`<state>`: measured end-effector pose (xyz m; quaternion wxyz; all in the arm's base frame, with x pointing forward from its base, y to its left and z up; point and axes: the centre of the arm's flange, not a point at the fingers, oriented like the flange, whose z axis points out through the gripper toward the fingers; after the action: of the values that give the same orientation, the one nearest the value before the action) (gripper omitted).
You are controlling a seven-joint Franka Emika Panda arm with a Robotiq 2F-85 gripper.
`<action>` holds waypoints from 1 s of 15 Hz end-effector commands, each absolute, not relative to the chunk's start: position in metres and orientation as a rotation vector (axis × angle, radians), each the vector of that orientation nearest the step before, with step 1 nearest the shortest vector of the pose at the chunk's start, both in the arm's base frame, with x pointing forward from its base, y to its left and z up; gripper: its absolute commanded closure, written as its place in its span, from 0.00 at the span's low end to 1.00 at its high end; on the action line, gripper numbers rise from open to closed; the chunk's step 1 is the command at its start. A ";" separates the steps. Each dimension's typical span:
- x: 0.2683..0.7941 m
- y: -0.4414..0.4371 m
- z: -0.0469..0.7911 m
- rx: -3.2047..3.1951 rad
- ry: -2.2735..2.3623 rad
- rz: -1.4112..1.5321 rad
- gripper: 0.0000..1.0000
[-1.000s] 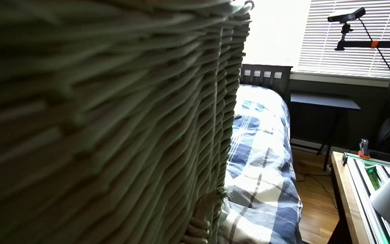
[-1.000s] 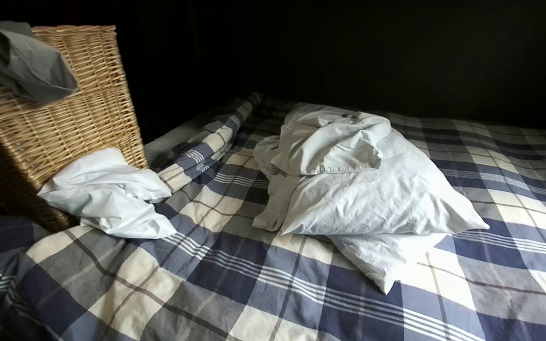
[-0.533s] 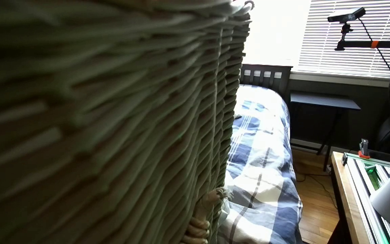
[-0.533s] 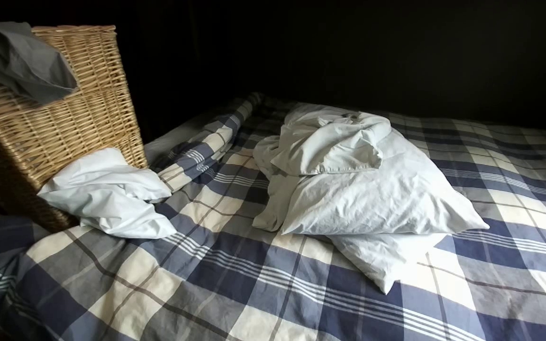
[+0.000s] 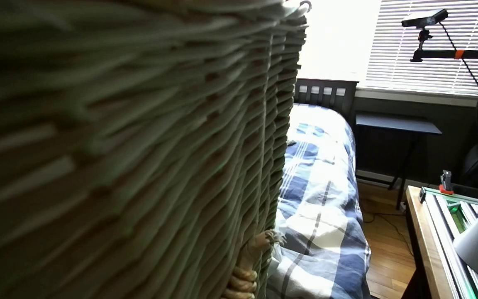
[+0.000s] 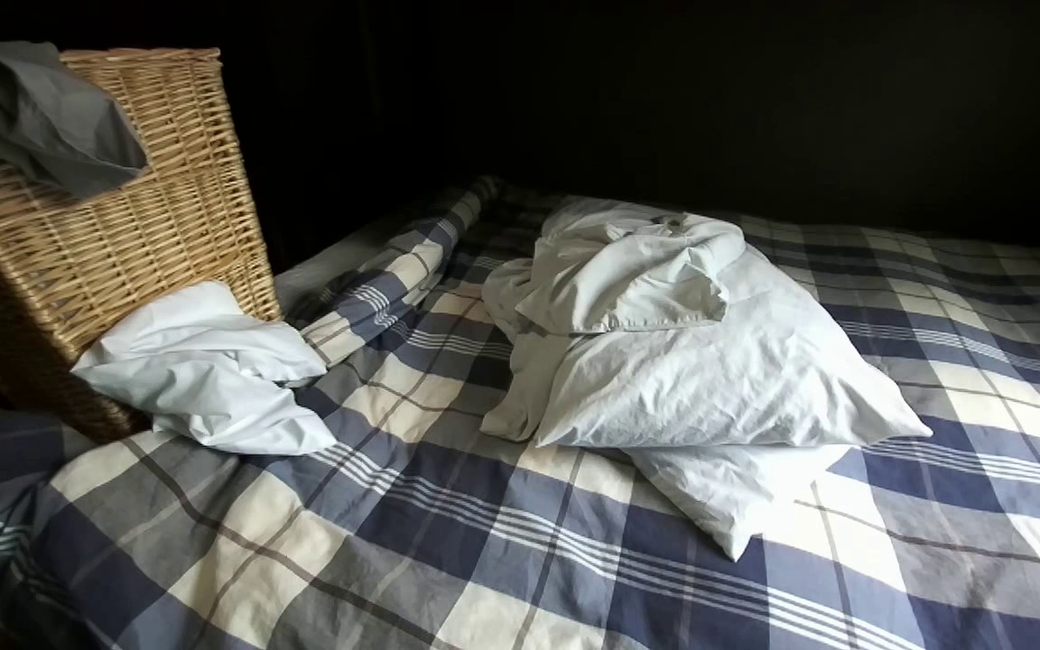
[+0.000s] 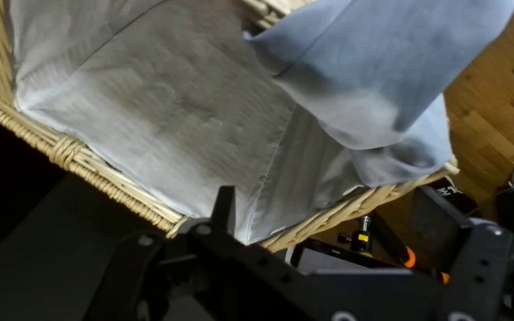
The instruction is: Lift the grey pillow case cover and put it in the washing basket
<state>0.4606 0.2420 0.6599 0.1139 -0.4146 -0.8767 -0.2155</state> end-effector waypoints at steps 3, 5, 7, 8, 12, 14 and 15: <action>0.394 0.206 0.636 -1.519 -2.467 -0.536 0.00; 0.372 0.157 0.636 -1.645 -2.409 -0.605 0.00; 0.403 0.176 0.648 -1.576 -2.421 -0.578 0.00; 0.398 0.164 0.649 -1.598 -2.410 -0.597 0.00; 0.398 0.172 0.650 -1.578 -2.420 -0.595 0.00; 0.402 0.174 0.646 -1.574 -2.417 -0.585 0.00; 0.402 0.174 0.646 -1.574 -2.416 -0.584 0.00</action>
<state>0.4023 0.1739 0.6458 0.0996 -0.5322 -0.8172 -0.1974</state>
